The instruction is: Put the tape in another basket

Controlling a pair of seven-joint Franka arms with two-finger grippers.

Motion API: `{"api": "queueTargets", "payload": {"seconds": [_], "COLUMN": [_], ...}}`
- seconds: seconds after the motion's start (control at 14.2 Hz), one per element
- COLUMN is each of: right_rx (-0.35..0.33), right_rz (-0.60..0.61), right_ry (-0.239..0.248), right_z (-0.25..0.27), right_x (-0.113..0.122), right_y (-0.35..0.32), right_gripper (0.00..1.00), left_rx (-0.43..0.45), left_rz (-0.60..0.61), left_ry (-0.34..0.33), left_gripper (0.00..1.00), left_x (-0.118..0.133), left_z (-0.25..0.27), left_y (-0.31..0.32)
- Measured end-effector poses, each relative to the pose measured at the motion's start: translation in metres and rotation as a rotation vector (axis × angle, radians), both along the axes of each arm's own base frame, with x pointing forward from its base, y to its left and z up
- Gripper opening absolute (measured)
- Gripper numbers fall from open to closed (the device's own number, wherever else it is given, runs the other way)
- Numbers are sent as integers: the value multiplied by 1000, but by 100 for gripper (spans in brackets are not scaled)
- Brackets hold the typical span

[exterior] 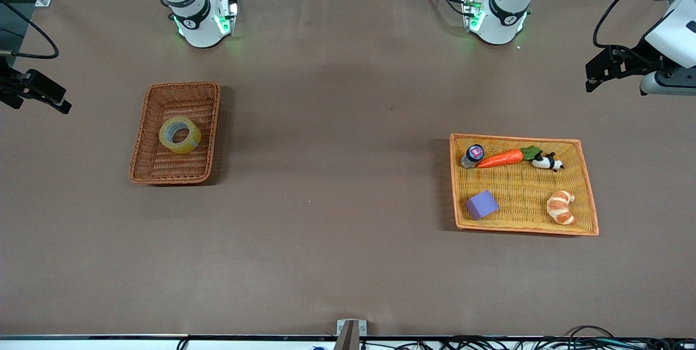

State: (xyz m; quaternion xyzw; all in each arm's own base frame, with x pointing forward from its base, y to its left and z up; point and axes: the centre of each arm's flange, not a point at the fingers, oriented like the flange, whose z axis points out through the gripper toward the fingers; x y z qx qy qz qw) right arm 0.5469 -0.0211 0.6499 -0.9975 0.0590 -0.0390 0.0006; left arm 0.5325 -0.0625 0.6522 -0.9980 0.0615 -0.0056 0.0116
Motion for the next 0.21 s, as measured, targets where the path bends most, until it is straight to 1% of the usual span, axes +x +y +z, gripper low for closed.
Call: {"api": "queueTargets", "payload": {"seconds": [0.07,0.21], "right_rx": [3,6], "right_rz": [6,16], "right_ry": [1,30], "right_z": [5,14], "right_x": [0,-2], "right_y": [4,10], "right_gripper": [100,100], "left_rx": [-12,-15], "left_rz": [-1,-2], "left_ry": [1,2], "left_gripper": [100,100], "left_x": [0,0], "left_z": [0,0], "left_y": [-1,-2]}}
